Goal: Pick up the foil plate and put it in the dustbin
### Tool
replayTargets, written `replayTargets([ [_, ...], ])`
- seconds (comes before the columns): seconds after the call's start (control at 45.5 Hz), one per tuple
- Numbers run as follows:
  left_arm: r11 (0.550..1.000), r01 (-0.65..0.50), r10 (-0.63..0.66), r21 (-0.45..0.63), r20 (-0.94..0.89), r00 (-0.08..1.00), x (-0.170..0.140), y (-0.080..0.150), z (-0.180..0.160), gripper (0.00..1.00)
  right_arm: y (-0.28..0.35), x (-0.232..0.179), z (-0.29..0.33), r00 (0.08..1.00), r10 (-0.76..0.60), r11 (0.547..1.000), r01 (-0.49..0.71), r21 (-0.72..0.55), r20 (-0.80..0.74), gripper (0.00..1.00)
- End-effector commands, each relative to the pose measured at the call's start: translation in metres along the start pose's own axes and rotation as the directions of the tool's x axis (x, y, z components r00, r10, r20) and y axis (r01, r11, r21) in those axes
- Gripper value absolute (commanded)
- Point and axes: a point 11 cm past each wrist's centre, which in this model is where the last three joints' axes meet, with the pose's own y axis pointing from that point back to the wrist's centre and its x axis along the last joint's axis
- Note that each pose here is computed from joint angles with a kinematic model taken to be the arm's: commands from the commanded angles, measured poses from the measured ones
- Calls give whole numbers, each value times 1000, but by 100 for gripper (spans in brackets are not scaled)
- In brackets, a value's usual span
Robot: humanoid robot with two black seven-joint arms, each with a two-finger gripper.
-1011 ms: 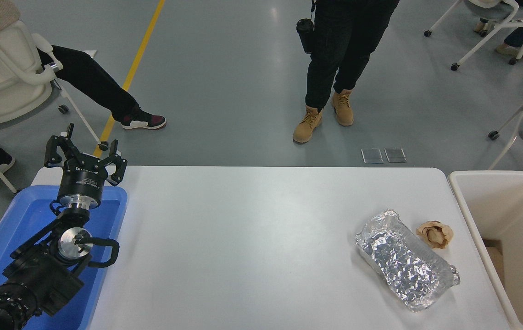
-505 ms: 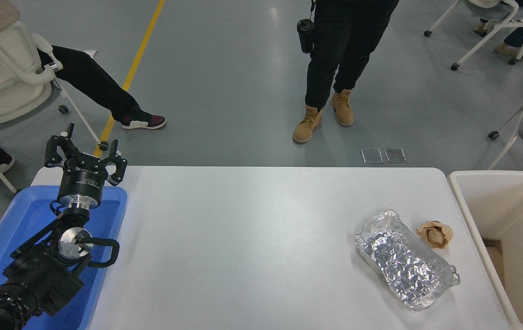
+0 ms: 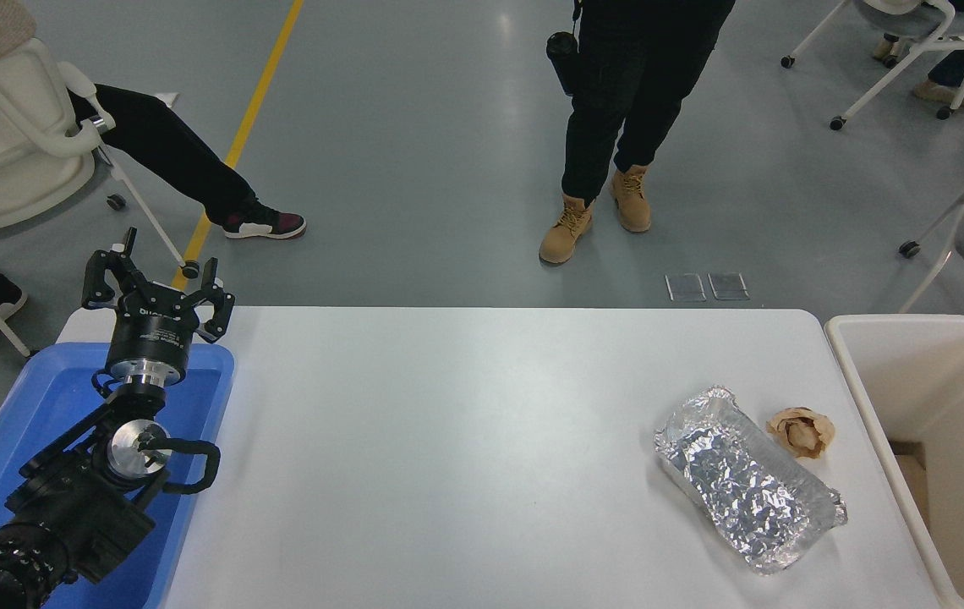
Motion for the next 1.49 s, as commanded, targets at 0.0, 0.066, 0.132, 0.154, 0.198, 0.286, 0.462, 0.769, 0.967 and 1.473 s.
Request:
replayTargets([
  [0.0,1000,0,0,0,0,1000,0,0,0,99,2,10,-35,1000,13,998,-13,56,10,0],
  [0.066,1000,-1,1,1,0,1000,0,0,0,99,4,13,-50,1000,18,996,-18,84,-8,0],
  [0.132,1000,1,-1,0,0,1000,0,0,0,99,6,18,-69,999,28,993,-25,119,-25,0],
  [0.154,1000,2,-2,-2,0,1000,-1,-1,1,99,7,19,-76,999,30,991,-26,131,-30,0],
  [0.198,1000,1,-1,0,0,1000,0,0,0,99,11,19,-91,999,28,987,-21,157,-40,0],
  [0.286,1000,2,-2,0,-1,1000,-1,-1,0,99,17,25,-122,997,29,978,-12,210,-74,0],
  [0.462,1000,2,-2,-1,0,1000,-1,-1,1,99,33,41,-176,971,55,953,17,301,-231,0],
  [0.769,1000,1,-1,-1,1,1000,0,-1,1,99,77,50,-217,894,-36,932,191,308,-446,0],
  [0.967,1000,1,-1,-1,1,1000,0,-1,1,99,115,37,-227,829,-103,900,313,304,-549,0],
  [1.473,1000,2,-2,-1,0,1000,-1,-1,1,99,183,41,-246,799,-239,819,472,327,-552,100],
])
